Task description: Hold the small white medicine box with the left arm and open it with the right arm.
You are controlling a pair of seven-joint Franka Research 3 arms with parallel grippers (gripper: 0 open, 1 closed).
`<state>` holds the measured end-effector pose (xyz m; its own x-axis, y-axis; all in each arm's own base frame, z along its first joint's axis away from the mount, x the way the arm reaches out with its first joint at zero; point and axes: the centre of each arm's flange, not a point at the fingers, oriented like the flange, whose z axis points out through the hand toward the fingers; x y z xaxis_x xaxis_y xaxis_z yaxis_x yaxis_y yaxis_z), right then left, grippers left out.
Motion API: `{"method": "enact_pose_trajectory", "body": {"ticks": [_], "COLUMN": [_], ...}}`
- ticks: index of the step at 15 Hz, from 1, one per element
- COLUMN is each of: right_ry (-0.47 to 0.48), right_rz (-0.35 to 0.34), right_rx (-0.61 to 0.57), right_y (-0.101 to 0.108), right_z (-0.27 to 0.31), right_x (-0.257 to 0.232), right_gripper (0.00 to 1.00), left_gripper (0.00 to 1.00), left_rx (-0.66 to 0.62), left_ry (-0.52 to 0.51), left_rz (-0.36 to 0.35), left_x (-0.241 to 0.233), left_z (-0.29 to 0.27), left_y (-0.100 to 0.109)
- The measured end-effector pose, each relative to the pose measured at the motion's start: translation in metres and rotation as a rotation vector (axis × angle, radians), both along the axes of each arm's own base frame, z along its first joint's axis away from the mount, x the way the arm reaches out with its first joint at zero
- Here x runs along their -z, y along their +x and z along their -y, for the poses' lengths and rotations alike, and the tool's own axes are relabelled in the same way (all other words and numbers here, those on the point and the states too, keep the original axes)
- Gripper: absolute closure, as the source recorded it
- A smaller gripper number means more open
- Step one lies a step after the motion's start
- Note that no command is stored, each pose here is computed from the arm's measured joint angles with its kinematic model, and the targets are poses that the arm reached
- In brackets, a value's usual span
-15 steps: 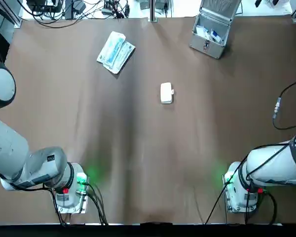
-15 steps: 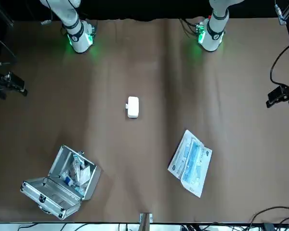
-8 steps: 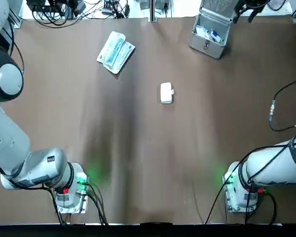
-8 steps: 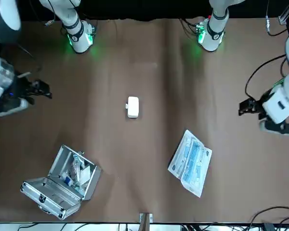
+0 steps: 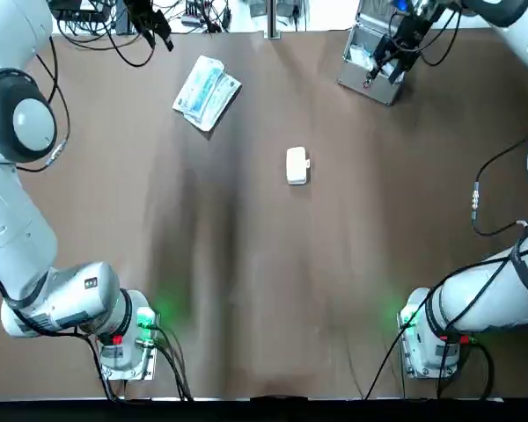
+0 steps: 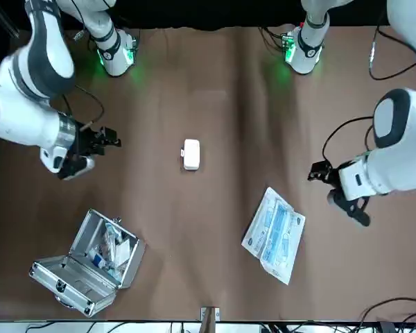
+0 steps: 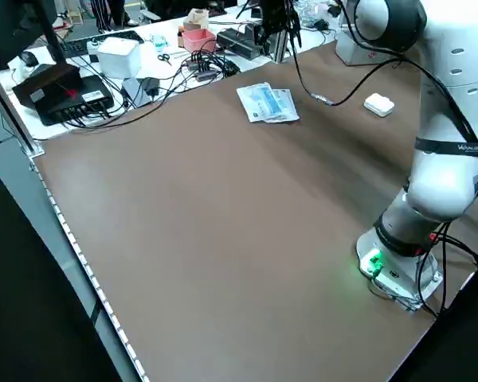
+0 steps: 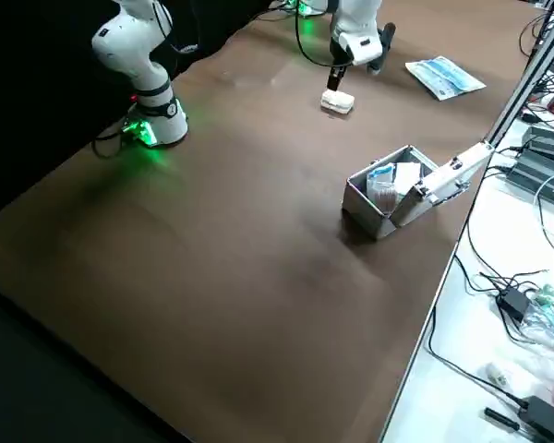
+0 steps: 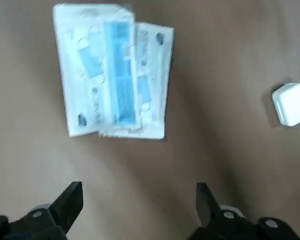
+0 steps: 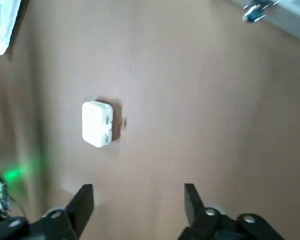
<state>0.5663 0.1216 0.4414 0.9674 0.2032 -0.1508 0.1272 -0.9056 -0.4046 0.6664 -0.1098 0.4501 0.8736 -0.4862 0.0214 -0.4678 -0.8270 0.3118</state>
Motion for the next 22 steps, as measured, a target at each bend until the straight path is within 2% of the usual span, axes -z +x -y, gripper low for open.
{"method": "enact_pose_trajectory", "body": {"ticks": [1, 5, 9, 10, 11, 12, 13, 16, 19, 22], "right_ry": [0.017, 0.081, 0.137, 0.150, 0.163, 0.176, 0.206, 0.230, 0.236, 0.216], "right_rz": [-0.019, -0.096, -0.184, -0.205, -0.225, -0.241, -0.269, -0.281, -0.265, -0.263], "right_rx": [0.001, 0.010, 0.021, 0.027, 0.035, 0.043, 0.055, 0.086, 0.111, 0.121], "right_y": [0.000, 0.000, -0.003, -0.005, -0.006, -0.006, -0.007, -0.009, -0.020, -0.032], "right_z": [-0.007, -0.029, -0.053, -0.057, -0.060, -0.062, -0.065, -0.071, -0.087, -0.105], "right_x": [0.009, 0.043, 0.084, 0.093, 0.102, 0.110, 0.124, 0.145, 0.168, 0.196], "right_gripper": [0.21, 0.21, 0.22, 0.27, 0.37, 0.48, 0.67, 0.97, 0.99, 0.99], "left_gripper": [0.00, 0.00, 0.00, 0.00, 0.00, 0.00, 0.00, 0.00, 0.00, 0.00], "left_rx": [0.025, 0.111, 0.142, 0.173, 0.220, 0.272, 0.378, 0.459, 0.537, 0.611], "left_ry": [-0.023, -0.080, -0.229, -0.255, -0.280, -0.309, -0.378, -0.481, -0.597, -0.735], "left_rz": [0.015, 0.066, 0.047, 0.056, 0.079, 0.110, 0.163, 0.183, 0.189, 0.226], "left_x": [0.003, 0.007, 0.021, 0.024, 0.027, 0.029, 0.035, 0.053, 0.083, 0.110], "left_z": [0.004, 0.042, 0.068, 0.070, 0.071, 0.073, 0.078, 0.087, 0.101, 0.113], "left_y": [0.002, 0.003, 0.003, 0.004, 0.005, 0.007, 0.009, 0.007, 0.002, -0.005]}}
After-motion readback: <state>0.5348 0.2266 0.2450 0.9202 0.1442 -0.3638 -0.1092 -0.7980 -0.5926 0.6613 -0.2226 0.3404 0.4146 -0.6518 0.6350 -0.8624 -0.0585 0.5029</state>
